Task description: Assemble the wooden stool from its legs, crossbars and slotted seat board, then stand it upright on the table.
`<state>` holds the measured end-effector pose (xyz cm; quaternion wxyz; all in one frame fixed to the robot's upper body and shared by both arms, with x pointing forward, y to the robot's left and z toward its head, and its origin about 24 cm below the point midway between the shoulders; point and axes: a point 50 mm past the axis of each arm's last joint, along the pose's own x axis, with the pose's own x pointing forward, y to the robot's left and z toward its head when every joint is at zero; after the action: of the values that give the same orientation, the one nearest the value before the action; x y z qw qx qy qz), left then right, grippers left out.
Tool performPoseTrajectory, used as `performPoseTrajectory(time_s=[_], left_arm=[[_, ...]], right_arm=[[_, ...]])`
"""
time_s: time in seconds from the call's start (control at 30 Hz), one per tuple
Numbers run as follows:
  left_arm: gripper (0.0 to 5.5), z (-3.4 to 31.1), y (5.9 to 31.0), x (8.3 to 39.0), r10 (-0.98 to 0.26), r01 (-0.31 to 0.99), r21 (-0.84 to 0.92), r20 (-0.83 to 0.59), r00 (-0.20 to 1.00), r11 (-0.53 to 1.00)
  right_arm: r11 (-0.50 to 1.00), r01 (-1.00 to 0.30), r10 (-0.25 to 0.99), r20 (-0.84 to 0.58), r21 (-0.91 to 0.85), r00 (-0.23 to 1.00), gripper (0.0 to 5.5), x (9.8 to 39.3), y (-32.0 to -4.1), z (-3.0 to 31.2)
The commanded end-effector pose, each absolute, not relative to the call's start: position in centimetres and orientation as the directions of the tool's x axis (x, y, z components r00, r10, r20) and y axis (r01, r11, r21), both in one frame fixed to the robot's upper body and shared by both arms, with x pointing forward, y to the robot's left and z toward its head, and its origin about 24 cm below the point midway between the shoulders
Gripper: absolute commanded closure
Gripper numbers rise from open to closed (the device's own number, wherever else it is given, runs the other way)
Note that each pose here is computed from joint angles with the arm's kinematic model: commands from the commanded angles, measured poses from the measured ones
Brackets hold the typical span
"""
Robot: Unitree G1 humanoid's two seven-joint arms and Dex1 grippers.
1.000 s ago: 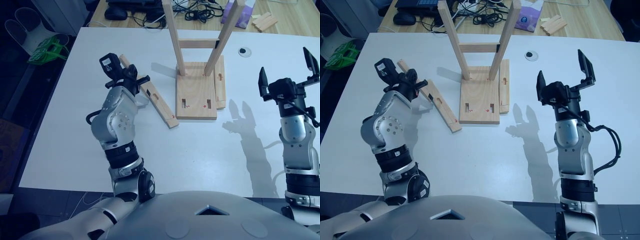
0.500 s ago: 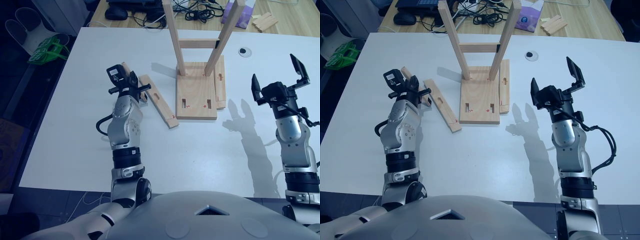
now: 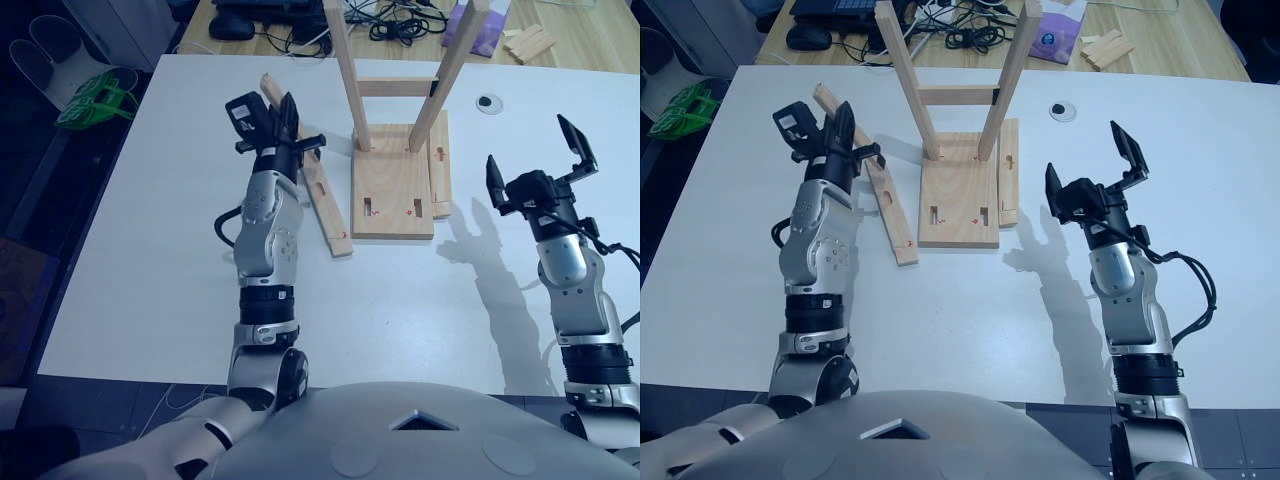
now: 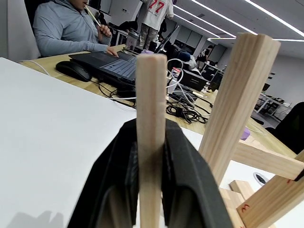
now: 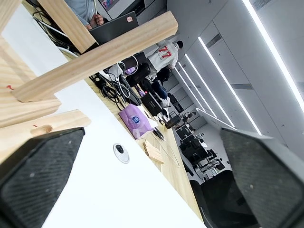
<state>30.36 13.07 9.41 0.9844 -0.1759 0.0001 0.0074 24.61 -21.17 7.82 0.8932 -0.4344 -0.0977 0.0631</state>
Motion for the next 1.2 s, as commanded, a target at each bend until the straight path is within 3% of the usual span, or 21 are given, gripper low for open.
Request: performPoseTrajectory(time_s=[0.03,0.17,0.43,0.63,0.83,1.0,1.2], left_arm=[[5.09,7.0,11.1,28.3,-0.021,-0.044,-0.398,-0.157,0.987,0.916],[5.09,7.2,9.6,28.2,-0.066,-0.021,-0.442,-0.179,0.982,0.897],[5.09,6.0,10.5,28.6,-0.001,-0.081,-0.321,-0.250,0.968,0.944],[5.09,4.8,9.8,29.2,0.033,-0.241,-0.468,-0.410,0.912,0.850],[5.09,3.8,10.8,28.7,0.108,-0.319,-0.405,-0.464,0.879,0.857],[5.09,5.5,9.2,29.5,0.061,-0.261,-0.446,-0.415,0.908,0.856],[5.10,3.0,8.6,29.3,0.026,-0.153,-0.294,-0.394,0.919,0.943]], right_arm=[[0.600,-0.014,0.193,0.128,-0.800,0.973,0.10,25.0,-21.4,8.1],[0.588,-0.017,0.199,0.124,-0.809,0.972,0.10,25.4,-21.7,8.1],[0.603,-0.021,0.206,0.130,-0.798,0.970,0.10,25.1,-21.3,8.0],[0.583,-0.048,0.250,0.122,-0.811,0.961,0.10,24.5,-20.1,7.7],[0.590,-0.044,0.248,0.129,-0.806,0.960,0.10,24.4,-19.6,7.6],[0.584,-0.056,0.256,0.118,-0.810,0.960,0.10,24.4,-19.4,7.3],[0.570,-0.067,0.278,0.115,-0.819,0.954,0.10,24.7,-19.4,7.5]])
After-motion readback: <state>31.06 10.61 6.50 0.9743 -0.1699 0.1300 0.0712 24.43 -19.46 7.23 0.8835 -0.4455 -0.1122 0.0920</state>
